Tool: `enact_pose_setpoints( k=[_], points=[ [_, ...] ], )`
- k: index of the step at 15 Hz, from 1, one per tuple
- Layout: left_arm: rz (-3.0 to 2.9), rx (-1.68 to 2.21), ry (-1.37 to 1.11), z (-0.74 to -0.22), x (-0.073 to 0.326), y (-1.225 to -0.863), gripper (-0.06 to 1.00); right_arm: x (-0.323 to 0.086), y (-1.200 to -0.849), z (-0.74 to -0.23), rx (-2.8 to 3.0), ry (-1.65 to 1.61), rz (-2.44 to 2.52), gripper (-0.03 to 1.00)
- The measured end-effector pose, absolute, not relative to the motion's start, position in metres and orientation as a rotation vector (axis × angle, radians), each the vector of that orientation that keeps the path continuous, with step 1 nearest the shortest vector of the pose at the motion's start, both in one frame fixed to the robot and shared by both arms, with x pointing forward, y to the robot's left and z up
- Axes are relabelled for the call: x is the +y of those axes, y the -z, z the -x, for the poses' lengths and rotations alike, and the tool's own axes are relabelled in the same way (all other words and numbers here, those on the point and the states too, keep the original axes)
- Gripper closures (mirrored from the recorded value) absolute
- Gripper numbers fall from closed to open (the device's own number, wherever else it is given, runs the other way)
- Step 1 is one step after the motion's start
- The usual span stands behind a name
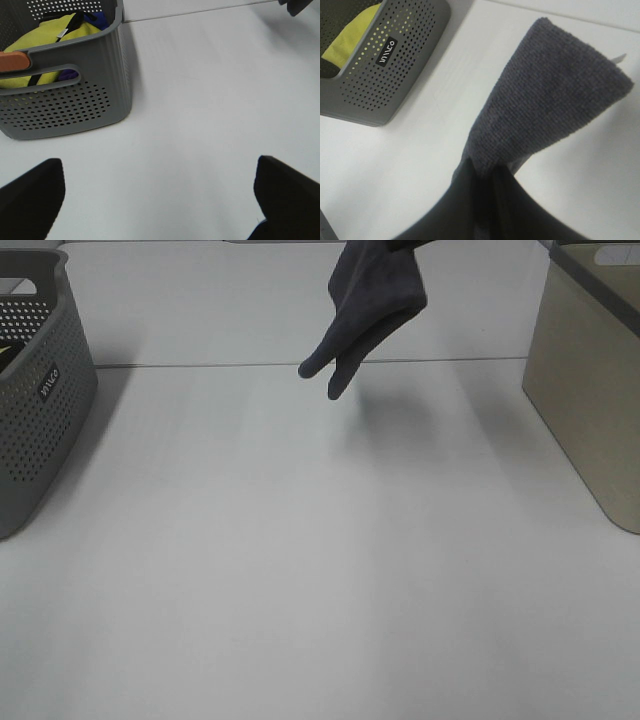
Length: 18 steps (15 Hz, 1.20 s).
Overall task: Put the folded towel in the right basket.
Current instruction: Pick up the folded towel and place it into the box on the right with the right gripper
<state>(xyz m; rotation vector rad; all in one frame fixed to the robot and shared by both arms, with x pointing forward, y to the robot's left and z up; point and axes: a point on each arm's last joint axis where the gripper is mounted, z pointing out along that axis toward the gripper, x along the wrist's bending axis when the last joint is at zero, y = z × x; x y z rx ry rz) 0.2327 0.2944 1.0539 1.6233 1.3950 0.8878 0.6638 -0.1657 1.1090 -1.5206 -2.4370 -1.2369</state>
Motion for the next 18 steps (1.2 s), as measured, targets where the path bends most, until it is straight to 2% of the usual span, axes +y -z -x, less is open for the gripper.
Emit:
enact_pose_setpoints(
  k=[2, 5, 6, 9, 12, 16, 18],
  points=[
    [-1.623, 1.395, -0.888, -0.233, 0.294, -1.054, -0.03, -0.193, -1.137, -0.655, -2.453, 1.299, 1.604, 0.93],
    [-1.623, 1.395, -0.888, -0.233, 0.294, -1.054, -0.03, -0.259, -1.175, -0.642, -2.409, 1.410, 1.812, 0.93],
    [-1.623, 1.395, -0.888, -0.233, 0.294, -1.054, -0.03, -0.272, -1.181, -0.639, -2.399, 1.424, 1.854, 0.93],
    [-1.623, 1.395, -0.888, -0.233, 0.294, -1.054, -0.03, -0.343, -1.199, -0.622, -2.296, 1.462, 2.117, 0.93],
    [-1.623, 1.395, -0.888, -0.233, 0.294, -1.054, -0.03, -0.397, -1.199, -0.609, -2.211, 1.401, 2.334, 0.93],
    [-1.623, 1.395, -0.888, -0.233, 0.294, -1.054, -0.03, -0.419, -1.187, -0.608, -2.305, 1.156, 2.510, 0.93],
    [-1.623, 1.395, -0.888, -0.233, 0.294, -1.054, -0.03, -0.427, -1.161, -0.625, -2.260, 1.074, 2.522, 0.93]
  ],
)
